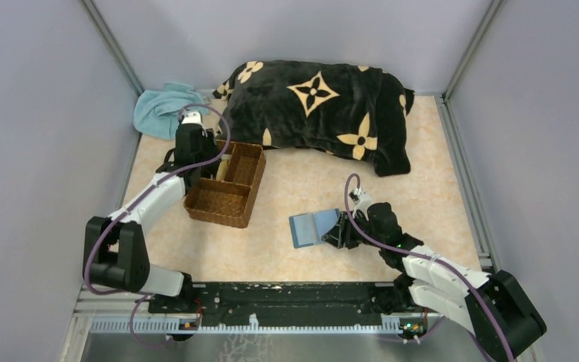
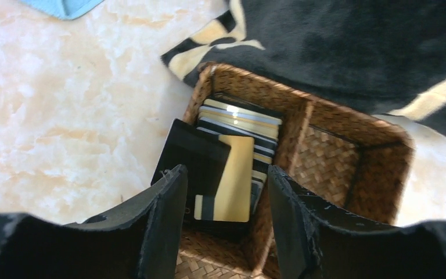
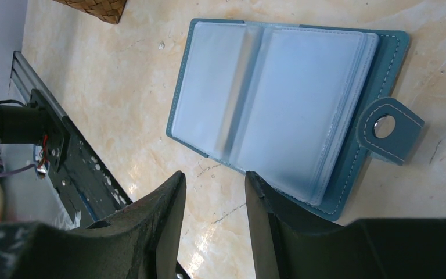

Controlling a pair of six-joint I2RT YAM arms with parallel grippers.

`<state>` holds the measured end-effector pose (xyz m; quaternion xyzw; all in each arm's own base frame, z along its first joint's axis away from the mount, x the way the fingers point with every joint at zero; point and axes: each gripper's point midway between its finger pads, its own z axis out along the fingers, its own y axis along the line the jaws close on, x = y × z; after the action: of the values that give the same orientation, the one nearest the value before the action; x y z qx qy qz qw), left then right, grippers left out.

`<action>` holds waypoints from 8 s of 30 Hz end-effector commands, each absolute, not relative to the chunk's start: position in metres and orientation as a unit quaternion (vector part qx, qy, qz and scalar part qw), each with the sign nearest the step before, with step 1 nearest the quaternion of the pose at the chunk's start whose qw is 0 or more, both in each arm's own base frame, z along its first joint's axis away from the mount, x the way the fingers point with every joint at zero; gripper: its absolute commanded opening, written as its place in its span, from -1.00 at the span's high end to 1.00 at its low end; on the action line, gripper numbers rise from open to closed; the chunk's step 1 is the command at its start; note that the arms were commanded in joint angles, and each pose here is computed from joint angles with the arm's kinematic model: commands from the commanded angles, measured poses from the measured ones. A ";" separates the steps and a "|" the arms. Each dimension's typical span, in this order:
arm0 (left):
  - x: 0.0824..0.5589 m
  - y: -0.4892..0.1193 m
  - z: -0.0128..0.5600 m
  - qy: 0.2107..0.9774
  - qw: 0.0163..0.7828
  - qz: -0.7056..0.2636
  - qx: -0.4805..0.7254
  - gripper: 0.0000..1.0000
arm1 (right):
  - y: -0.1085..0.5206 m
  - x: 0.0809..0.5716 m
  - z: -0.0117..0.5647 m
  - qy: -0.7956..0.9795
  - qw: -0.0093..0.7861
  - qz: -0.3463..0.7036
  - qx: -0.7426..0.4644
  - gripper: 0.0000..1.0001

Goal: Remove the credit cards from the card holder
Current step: Place the credit card in the storage box, then remove the credit card from the card holder.

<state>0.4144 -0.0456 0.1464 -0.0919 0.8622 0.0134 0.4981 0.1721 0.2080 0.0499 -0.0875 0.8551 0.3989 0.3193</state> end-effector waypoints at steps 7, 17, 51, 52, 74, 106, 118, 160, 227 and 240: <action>0.420 -0.092 0.167 0.842 0.529 -0.099 -0.023 -0.23 | 0.212 0.176 0.061 0.840 0.339 0.412 -0.096 0.15; 0.406 -0.101 0.174 0.829 0.541 -0.134 -0.049 -0.20 | 0.208 0.178 0.061 0.842 0.347 0.404 -0.088 0.18; 0.212 -0.228 0.086 0.853 0.435 -0.278 0.073 0.50 | 0.281 0.230 0.059 0.913 0.341 0.114 -0.193 -0.27; 0.210 -0.224 0.086 0.853 0.437 -0.278 0.068 0.50 | 0.284 0.231 0.056 0.914 0.338 0.107 -0.196 -0.28; 0.190 -0.199 0.058 0.864 0.422 -0.271 0.045 0.51 | 0.271 0.221 0.018 0.928 0.304 -0.002 -0.216 -0.12; 0.186 -0.238 0.071 0.840 0.404 -0.353 0.076 0.51 | 0.269 0.220 0.061 0.927 0.326 0.136 -0.128 0.35; 0.191 -0.301 0.086 0.818 0.372 -0.427 0.101 0.52 | 0.256 0.223 0.075 0.917 0.324 0.215 -0.085 0.34; 0.204 -0.434 0.065 0.818 0.323 -0.441 0.177 0.54 | 0.187 0.213 0.126 0.881 0.407 0.240 -0.014 -0.07; 0.178 -0.252 0.041 0.880 0.367 -0.301 0.030 0.59 | 0.248 0.206 0.049 0.939 0.315 0.035 -0.130 0.39; 0.177 -0.266 0.047 0.874 0.360 -0.322 0.051 0.60 | 0.239 0.208 0.061 0.940 0.315 0.102 -0.087 0.38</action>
<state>0.1706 -0.2514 0.0310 0.0416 0.8870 -0.2976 0.3505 0.2010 0.2351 0.0452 -0.1166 0.9453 0.0523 0.3000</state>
